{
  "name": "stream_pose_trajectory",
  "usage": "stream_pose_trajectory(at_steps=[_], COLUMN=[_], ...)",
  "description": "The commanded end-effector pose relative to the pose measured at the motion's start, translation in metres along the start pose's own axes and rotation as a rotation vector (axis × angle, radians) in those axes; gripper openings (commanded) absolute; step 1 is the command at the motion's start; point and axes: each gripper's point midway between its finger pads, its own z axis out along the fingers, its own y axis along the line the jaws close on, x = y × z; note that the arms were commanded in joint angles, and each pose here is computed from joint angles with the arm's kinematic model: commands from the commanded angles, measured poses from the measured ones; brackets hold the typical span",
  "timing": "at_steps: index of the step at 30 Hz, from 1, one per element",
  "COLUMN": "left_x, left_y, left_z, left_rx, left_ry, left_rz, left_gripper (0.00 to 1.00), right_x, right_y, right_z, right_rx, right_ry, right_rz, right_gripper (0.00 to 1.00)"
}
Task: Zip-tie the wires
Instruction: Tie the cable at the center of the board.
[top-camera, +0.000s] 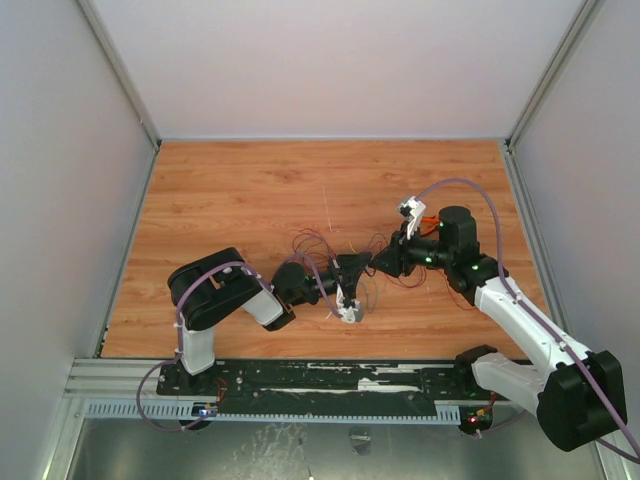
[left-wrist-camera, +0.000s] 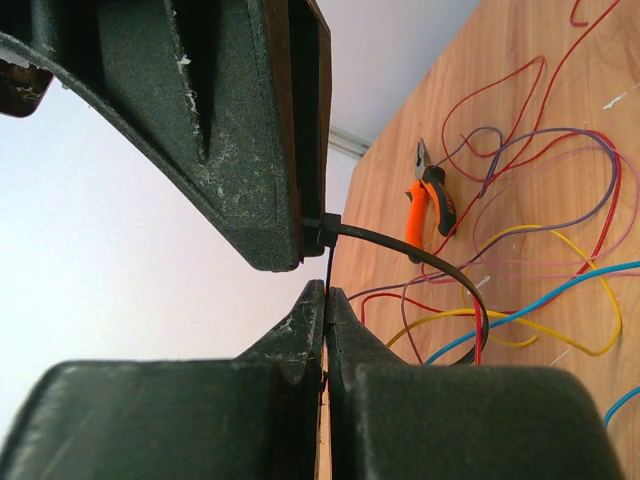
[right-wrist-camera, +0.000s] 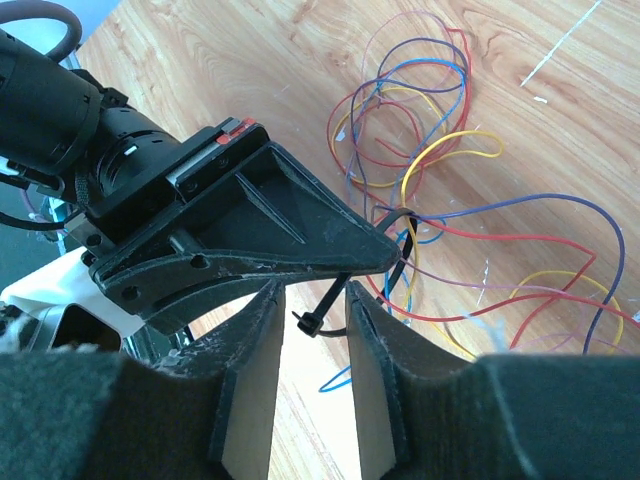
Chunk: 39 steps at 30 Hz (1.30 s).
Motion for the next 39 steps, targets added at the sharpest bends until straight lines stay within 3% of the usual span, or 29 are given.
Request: stream_pose_trajectory(at_steps=[1, 9, 18, 26, 32, 39], left_x=[-0.005, -0.005, -0.005, -0.005, -0.005, -0.005], left_y=[0.017, 0.018, 0.019, 0.019, 0.019, 0.019], left_z=[0.003, 0.003, 0.003, 0.003, 0.003, 0.002], left_rx=[-0.056, -0.066, -0.072, -0.071, -0.073, -0.078], left_ry=[-0.03, -0.03, -0.032, -0.031, -0.031, -0.03], left_rz=[0.005, -0.002, -0.007, -0.008, -0.009, -0.013], left_gripper=[0.0, 0.0, 0.0, 0.0, 0.0, 0.0], right_x=[0.003, 0.004, 0.003, -0.005, -0.006, -0.017], right_y=[0.002, 0.001, 0.001, 0.003, 0.005, 0.004], right_z=[0.0, 0.0, 0.001, 0.0, 0.001, 0.001], right_rx=[0.002, 0.007, 0.011, 0.008, 0.002, 0.014], right_ry=[-0.002, -0.002, -0.008, -0.03, -0.036, -0.068], right_rz=[-0.01, -0.005, -0.004, 0.004, 0.012, 0.029], right_gripper=[0.32, 0.31, 0.22, 0.26, 0.0, 0.0])
